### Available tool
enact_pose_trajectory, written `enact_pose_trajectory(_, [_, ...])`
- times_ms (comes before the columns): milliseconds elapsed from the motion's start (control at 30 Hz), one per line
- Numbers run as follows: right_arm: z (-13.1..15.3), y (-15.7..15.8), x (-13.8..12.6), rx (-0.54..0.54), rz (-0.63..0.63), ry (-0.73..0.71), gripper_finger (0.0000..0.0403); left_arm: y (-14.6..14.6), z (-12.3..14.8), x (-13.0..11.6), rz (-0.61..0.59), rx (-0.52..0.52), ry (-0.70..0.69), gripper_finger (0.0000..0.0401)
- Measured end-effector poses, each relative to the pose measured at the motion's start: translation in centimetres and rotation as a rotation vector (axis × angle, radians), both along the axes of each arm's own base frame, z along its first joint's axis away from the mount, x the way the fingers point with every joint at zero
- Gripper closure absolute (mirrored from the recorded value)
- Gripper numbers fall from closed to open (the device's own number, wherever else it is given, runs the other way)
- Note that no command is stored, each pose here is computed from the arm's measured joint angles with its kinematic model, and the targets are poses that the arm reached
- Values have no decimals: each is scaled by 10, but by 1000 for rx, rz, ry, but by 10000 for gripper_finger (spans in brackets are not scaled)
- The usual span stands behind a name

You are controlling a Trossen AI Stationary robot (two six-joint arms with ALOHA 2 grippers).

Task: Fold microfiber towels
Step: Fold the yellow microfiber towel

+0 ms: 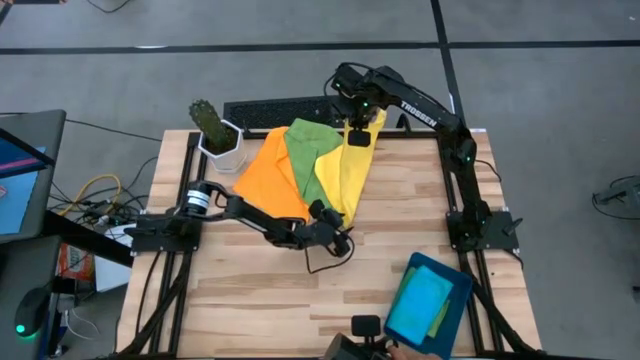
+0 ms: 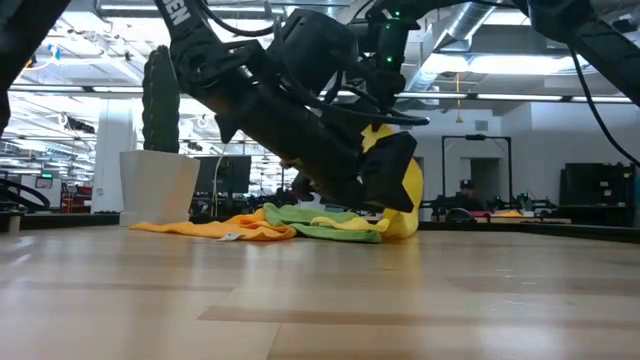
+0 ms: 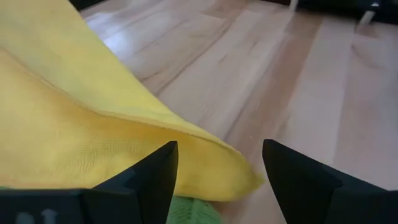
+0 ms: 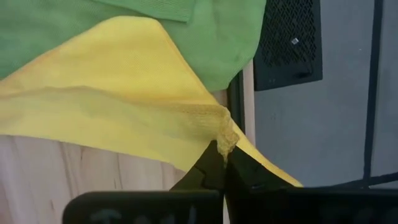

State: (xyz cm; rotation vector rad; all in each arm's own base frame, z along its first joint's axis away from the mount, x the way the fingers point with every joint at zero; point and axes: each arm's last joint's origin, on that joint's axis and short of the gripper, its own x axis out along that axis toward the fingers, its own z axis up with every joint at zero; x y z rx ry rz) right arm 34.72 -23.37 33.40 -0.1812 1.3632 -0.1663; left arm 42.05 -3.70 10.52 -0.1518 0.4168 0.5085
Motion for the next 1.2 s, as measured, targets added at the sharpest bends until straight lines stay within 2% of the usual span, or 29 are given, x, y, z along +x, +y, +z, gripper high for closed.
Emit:
enact_pose_trajectory(100, [0, 0, 0, -1, 1, -1, 387, 5, -1, 0, 4, -28, -5, 210])
enact_pose_trajectory(167, [0, 0, 0, -1, 1, 0, 390, 9, -1, 1, -4, -47, -3, 257])
enact_pose_trajectory(300, [0, 0, 0, 1, -2, -1, 386, 15, -7, 1, -28, -18, 39, 370])
enact_pose_trajectory(333, [0, 0, 0, 1, -4, -1, 385, 17, -8, 1, -42, -21, 49, 385])
enact_pose_trajectory(433, [8, 7, -2, -6, 0, -14, 387, 18, -5, -5, -61, -30, 137, 395])
enact_pose_trajectory(533, [26, 18, -10, -15, -7, -54, 393, 9, 21, -16, -79, -11, 207, 399])
enact_pose_trajectory(733, [71, 45, -36, -44, -72, -175, 384, -24, 93, -63, -35, 230, 353, 400])
enact_pose_trajectory(867, [95, 71, -50, 10, -101, -291, 388, -29, 136, -108, 11, 311, 432, 401])
enact_pose_trajectory(1000, [107, 103, -53, 56, -94, -336, 392, -23, 166, -153, 38, 306, 502, 401])
enact_pose_trajectory(1200, [117, 166, -53, 110, 15, -392, 383, -15, 208, -214, 15, 214, 458, 401])
